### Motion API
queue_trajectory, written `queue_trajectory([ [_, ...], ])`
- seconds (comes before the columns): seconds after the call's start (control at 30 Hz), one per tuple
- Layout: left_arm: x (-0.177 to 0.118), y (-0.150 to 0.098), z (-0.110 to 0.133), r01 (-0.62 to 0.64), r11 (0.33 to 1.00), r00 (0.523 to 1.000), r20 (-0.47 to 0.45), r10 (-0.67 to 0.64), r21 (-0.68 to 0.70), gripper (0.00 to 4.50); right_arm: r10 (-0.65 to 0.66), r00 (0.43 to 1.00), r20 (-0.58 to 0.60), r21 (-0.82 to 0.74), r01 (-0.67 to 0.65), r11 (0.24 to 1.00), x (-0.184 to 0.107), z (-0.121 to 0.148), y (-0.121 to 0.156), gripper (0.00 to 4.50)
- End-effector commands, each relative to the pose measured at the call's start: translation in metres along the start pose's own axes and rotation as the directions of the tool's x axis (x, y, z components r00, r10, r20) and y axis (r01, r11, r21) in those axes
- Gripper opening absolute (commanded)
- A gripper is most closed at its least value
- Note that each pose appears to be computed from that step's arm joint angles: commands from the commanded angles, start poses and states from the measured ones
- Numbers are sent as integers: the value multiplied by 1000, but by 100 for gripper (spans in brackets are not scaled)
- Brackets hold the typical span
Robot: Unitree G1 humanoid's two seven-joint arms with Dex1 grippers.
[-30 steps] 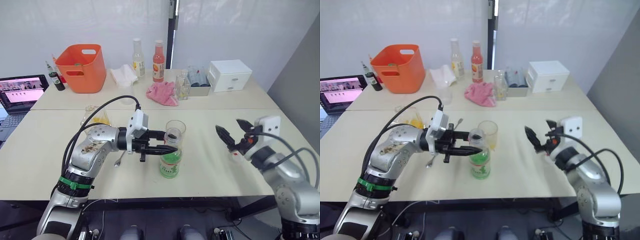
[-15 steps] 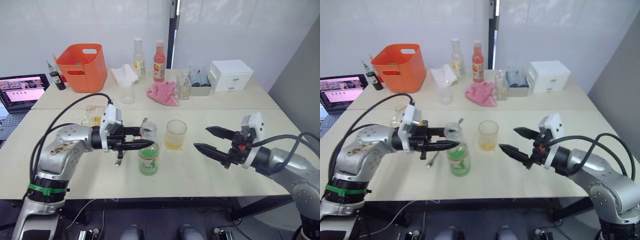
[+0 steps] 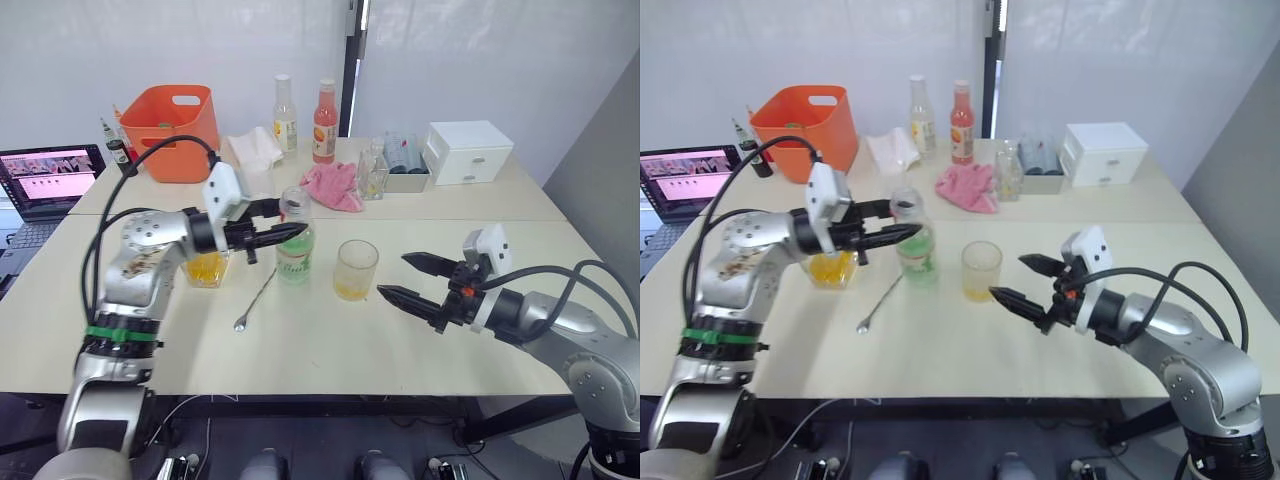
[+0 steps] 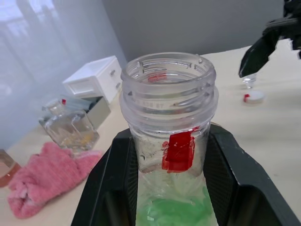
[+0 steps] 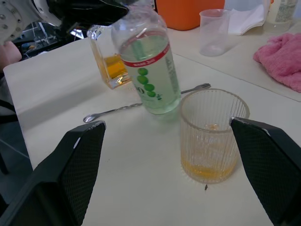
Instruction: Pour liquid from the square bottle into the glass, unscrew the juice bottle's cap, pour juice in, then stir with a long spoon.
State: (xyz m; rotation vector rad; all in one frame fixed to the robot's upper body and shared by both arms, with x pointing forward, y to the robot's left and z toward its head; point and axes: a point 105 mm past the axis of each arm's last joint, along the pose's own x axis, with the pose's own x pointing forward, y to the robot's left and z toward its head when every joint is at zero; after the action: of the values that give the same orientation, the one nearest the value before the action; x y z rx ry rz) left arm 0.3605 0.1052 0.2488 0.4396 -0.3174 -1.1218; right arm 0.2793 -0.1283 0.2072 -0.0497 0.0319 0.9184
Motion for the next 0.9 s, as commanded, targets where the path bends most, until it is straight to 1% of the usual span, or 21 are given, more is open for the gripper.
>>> queue_trajectory([
  [0.03, 13, 12, 5, -47, 977, 999, 5, 47, 208, 147, -13, 1000, 24, -34, 14, 999, 0, 10, 6, 447],
  [0.13, 29, 14, 1, -49, 939, 999, 10, 48, 342, 147, -22, 999, 25, -28, 23, 999, 0, 11, 9, 447],
  [0.23, 45, 12, -2, -36, 881, 999, 15, 33, 472, 147, -27, 999, 31, -20, 28, 999, 1, 10, 15, 447],
  [0.4, 58, 9, -9, -10, 800, 1000, 4, 9, 599, 147, -43, 998, 40, -8, 44, 999, 2, 10, 19, 447],
  [0.43, 61, 8, -10, 1, 775, 1000, -8, 5, 632, 147, -54, 998, 45, -4, 54, 999, 2, 9, 19, 447],
  [0.63, 67, 7, -14, 13, 673, 999, -31, 14, 739, 147, -90, 994, 61, 9, 89, 996, 3, 8, 19, 447],
  [0.83, 72, 5, -18, 28, 583, 999, -49, 19, 812, 147, -99, 992, 72, 23, 98, 995, 3, 8, 22, 447],
  [0.9, 74, 5, -19, 30, 563, 998, -52, 24, 826, 147, -101, 992, 76, 26, 99, 995, 4, 8, 23, 447],
])
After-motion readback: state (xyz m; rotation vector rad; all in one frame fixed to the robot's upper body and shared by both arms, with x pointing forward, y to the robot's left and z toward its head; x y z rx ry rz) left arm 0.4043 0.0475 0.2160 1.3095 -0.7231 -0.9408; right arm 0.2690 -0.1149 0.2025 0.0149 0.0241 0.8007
